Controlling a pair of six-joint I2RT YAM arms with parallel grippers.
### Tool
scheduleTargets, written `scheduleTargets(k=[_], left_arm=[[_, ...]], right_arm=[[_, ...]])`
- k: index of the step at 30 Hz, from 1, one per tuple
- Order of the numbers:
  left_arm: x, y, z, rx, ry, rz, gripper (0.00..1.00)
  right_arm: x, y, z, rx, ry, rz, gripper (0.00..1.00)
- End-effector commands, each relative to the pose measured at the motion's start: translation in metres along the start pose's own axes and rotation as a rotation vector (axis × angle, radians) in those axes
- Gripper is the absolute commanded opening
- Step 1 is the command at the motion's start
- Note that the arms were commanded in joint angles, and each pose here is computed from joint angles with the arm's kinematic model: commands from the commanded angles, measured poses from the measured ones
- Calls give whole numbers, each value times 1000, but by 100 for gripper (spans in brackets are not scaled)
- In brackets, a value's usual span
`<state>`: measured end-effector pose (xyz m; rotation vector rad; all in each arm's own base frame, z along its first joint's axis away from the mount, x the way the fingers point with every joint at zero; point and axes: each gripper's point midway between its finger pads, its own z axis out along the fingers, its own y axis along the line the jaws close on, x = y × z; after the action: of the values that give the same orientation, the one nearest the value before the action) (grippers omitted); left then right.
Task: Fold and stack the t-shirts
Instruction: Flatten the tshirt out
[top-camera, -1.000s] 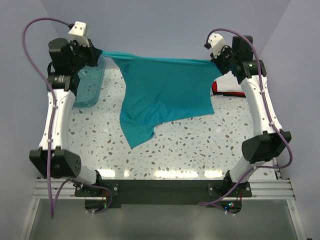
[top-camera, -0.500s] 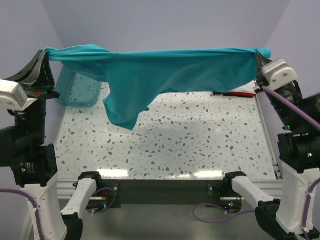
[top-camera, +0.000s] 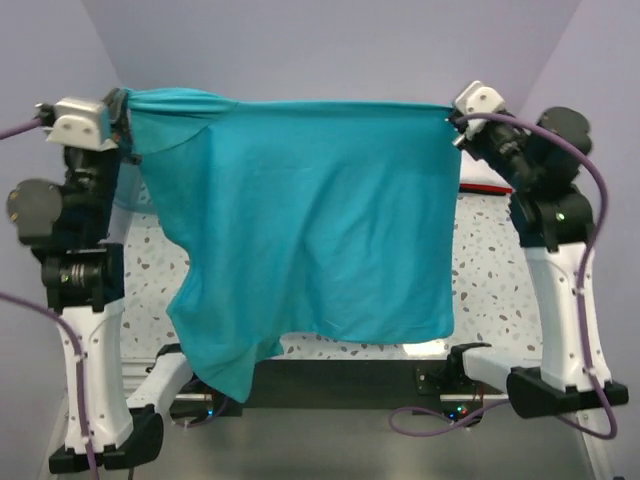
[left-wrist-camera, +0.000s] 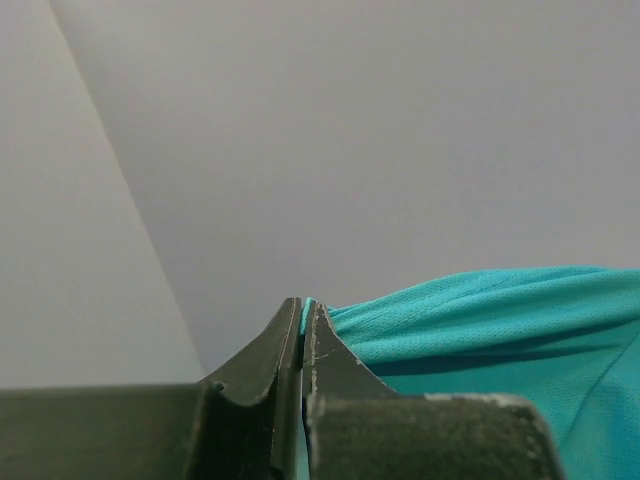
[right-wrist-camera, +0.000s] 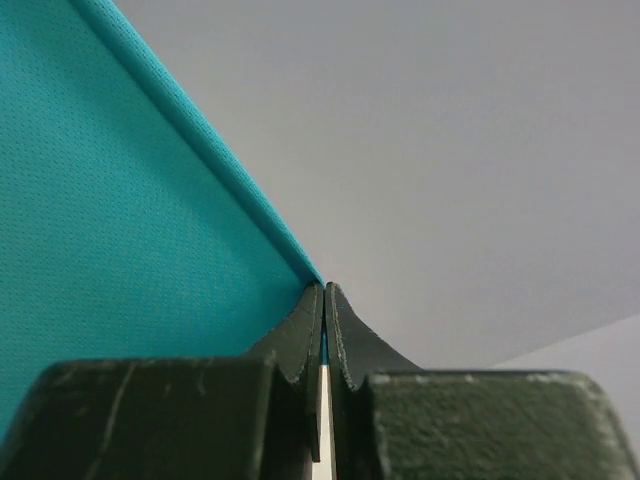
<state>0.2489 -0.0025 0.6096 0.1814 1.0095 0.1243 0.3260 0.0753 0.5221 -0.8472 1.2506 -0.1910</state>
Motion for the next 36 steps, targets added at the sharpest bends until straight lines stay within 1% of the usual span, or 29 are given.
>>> scheduleTargets(k=[1, 4, 5, 7, 8, 9, 11, 12, 13, 14, 15, 16, 17, 18, 19, 22, 23, 25, 26, 27, 28, 29, 30, 31, 32, 33, 34, 35, 36], left_arm=[[116, 2, 8, -10, 284, 28, 0], [194, -22, 9, 60, 431, -33, 2], [232, -30, 11, 73, 497, -38, 3], [268, -53, 16, 122, 558, -19, 6], [304, -66, 20, 134, 617, -15, 7], [320, -82, 24, 177, 635, -12, 13], [363, -101, 42, 211, 663, -22, 16], [378, -112, 50, 232, 676, -33, 20], [394, -117, 58, 237, 699, -32, 20], [426, -118, 76, 206, 743, -20, 20], [443, -120, 86, 198, 771, -18, 30], [457, -119, 97, 187, 788, -5, 37], [484, -122, 110, 199, 865, 8, 45], [491, -123, 119, 214, 884, 29, 62], [495, -119, 127, 193, 902, 36, 67], [477, -112, 147, 198, 891, -27, 72], [463, -114, 141, 222, 885, -53, 75], [452, -122, 122, 297, 899, -76, 75], [446, -132, 93, 369, 939, -96, 76], [442, -138, 76, 421, 955, -95, 76], [456, -147, 35, 480, 1054, -117, 76], [436, -153, 22, 538, 1043, -137, 76], [434, -161, -31, 608, 1150, -169, 74], [443, -164, -52, 621, 1213, -185, 73], [436, -164, -66, 631, 1233, -198, 72], [438, -166, -84, 650, 1277, -206, 70], [440, -168, -116, 667, 1369, -227, 68], [442, -167, -132, 667, 1413, -228, 65], [445, -167, -147, 675, 1451, -222, 63]], right_arm=[[84, 19, 24, -53, 219, 16, 0], [136, 68, 52, -200, 304, 45, 0], [154, 85, 58, -241, 337, 49, 0], [186, 115, 73, -310, 396, 44, 0], [201, 125, 81, -317, 412, 35, 0], [223, 144, 94, -350, 453, 35, 0], [245, 139, 117, -295, 496, 24, 0], [255, 139, 128, -277, 519, 34, 3], [294, 151, 142, -273, 616, 44, 11], [289, 135, 160, -231, 611, 43, 16], [297, 133, 170, -212, 635, 57, 29], [327, 149, 182, -238, 696, 73, 67], [317, 129, 193, -191, 703, 75, 78], [321, 128, 197, -187, 725, 90, 82], [322, 126, 199, -190, 740, 95, 82], [310, 121, 189, -237, 749, 129, 83], [304, 125, 176, -273, 761, 138, 83], [300, 136, 157, -355, 776, 143, 83], [309, 153, 137, -424, 828, 160, 83], [301, 155, 125, -461, 823, 160, 83], [301, 161, 113, -499, 845, 165, 82], [308, 179, 92, -571, 898, 188, 82], [305, 200, 59, -699, 954, 221, 78], [304, 201, 59, -705, 949, 226, 77], [308, 215, 38, -773, 1008, 251, 76], [309, 221, 28, -816, 1028, 254, 70], [309, 227, 18, -849, 1048, 264, 67], [315, 238, 1, -897, 1094, 280, 65], [316, 242, -6, -921, 1108, 276, 58]])
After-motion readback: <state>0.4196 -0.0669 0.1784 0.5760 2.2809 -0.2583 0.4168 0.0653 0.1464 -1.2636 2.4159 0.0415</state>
